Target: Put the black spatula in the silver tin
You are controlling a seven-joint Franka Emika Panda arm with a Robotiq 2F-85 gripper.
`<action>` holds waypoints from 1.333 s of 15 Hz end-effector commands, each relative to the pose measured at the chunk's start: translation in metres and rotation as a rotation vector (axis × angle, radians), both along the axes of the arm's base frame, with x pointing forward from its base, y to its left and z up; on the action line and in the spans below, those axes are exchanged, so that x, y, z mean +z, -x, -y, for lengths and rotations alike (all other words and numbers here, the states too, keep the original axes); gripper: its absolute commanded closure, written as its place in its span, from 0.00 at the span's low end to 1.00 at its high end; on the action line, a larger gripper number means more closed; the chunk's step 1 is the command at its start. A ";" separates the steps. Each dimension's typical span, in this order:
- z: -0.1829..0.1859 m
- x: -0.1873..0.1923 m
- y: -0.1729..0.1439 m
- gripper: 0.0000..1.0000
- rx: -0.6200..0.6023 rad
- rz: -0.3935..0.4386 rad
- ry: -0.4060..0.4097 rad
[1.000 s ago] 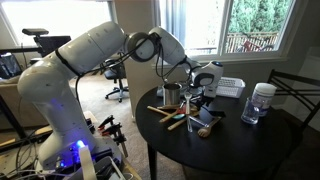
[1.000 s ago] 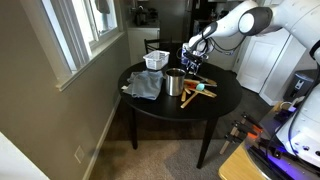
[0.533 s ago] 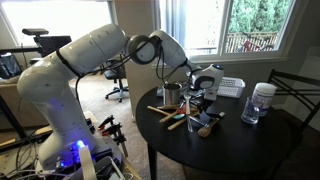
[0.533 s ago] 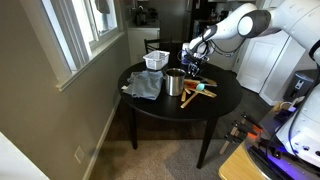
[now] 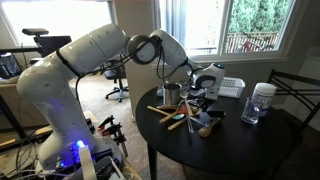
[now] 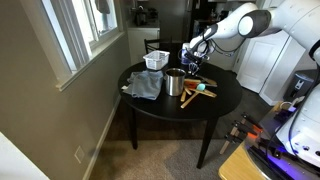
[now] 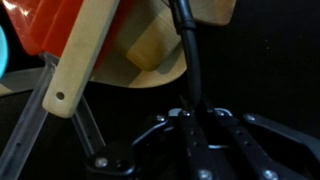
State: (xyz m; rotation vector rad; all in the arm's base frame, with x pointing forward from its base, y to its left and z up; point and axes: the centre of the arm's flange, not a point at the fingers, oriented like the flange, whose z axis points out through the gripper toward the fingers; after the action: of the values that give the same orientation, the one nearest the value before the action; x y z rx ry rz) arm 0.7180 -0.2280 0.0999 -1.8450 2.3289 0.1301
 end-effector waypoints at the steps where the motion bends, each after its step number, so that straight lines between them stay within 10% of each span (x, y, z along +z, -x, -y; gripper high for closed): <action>1: 0.005 0.024 0.011 0.93 -0.005 0.035 0.003; 10: 0.002 0.107 0.018 0.92 -0.017 0.262 0.285; 20: -0.015 0.123 0.028 0.92 0.094 0.217 0.553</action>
State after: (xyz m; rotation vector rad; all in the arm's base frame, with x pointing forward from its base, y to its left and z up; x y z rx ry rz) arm 0.7104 -0.2252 0.2124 -2.0455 2.2491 -0.6724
